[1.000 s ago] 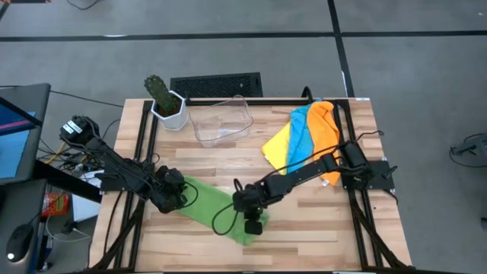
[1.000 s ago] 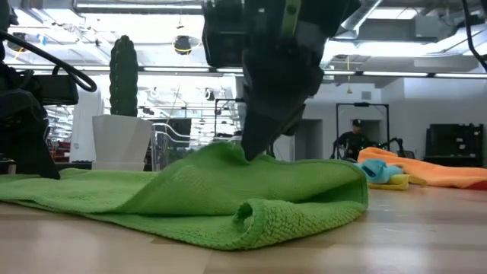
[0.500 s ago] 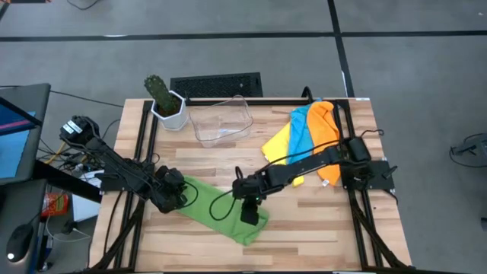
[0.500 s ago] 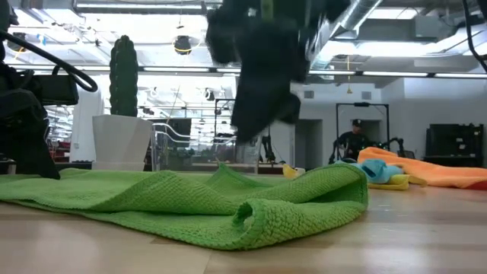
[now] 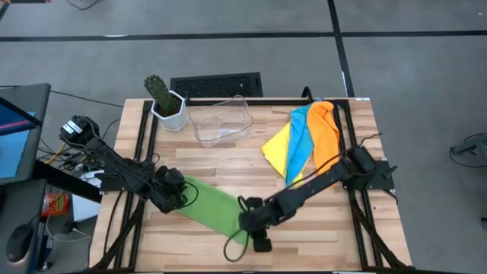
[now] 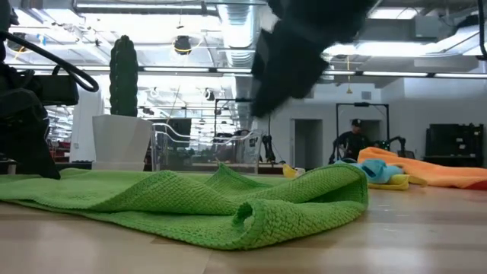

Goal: Fold microfiber towels
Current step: Fold the green microfiber cloth

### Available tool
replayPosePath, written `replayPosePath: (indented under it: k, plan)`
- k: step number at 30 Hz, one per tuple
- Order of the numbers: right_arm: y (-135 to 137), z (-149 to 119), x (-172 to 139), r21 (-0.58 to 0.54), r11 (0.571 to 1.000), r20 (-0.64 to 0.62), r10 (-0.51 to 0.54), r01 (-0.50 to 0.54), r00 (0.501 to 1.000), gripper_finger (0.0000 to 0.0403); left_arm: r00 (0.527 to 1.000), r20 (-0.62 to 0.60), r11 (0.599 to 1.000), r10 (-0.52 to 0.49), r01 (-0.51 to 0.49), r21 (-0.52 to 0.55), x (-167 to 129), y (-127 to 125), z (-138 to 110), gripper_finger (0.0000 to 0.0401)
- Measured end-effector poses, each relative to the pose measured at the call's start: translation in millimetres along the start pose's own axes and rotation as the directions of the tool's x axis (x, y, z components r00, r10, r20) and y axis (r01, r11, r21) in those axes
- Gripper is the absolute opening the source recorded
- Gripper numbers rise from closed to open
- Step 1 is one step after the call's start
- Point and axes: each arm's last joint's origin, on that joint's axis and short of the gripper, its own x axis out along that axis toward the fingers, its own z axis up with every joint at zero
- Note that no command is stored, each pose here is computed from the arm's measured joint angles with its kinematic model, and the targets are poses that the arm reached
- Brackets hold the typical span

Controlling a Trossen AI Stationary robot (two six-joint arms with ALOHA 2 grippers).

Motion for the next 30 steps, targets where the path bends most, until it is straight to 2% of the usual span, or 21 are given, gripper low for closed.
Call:
replayPosePath:
  k: [7, 17, 19, 22, 24, 30]
  plan:
    - [7, -10, 26, -0.009, 1.0, -0.028, 0.005, -0.005, 1.0, 0.0146, 1.0, 0.0, 1.0, 0.001, -0.001, 0.004, 0, 0, 0, 0.007]
    - [4, -9, 27, -0.003, 0.999, -0.009, -0.046, 0.046, 0.999, 0.0133, 1.0, 0.003, 1.0, 0.002, -0.002, 0.003, 0, 0, 0, 0.007]
    - [5, -12, 36, -0.011, 0.999, -0.005, -0.04, 0.04, 0.999, 0.0134, 1.0, 0.003, 1.0, 0.002, -0.002, 0.003, 0, 0, 0, 0.007]
    - [11, -22, 44, -0.025, 0.999, -0.056, -0.029, 0.028, 0.998, 0.0135, 1.0, 0.003, 1.0, 0.001, -0.001, 0.001, 0, 0, 0, 0.007]
    - [15, -20, 48, -0.019, 1.0, -0.037, -0.01, 0.009, 0.999, 0.0136, 1.0, 0.001, 1.0, 0.001, -0.001, 0.001, 0, 0, 0, 0.007]
    - [14, -25, 49, 0.012, 0.999, -0.073, -0.034, 0.035, 0.997, 0.0131, 1.0, 0.001, 1.0, 0.002, -0.002, 0.003, 0, 0, 0, 0.007]
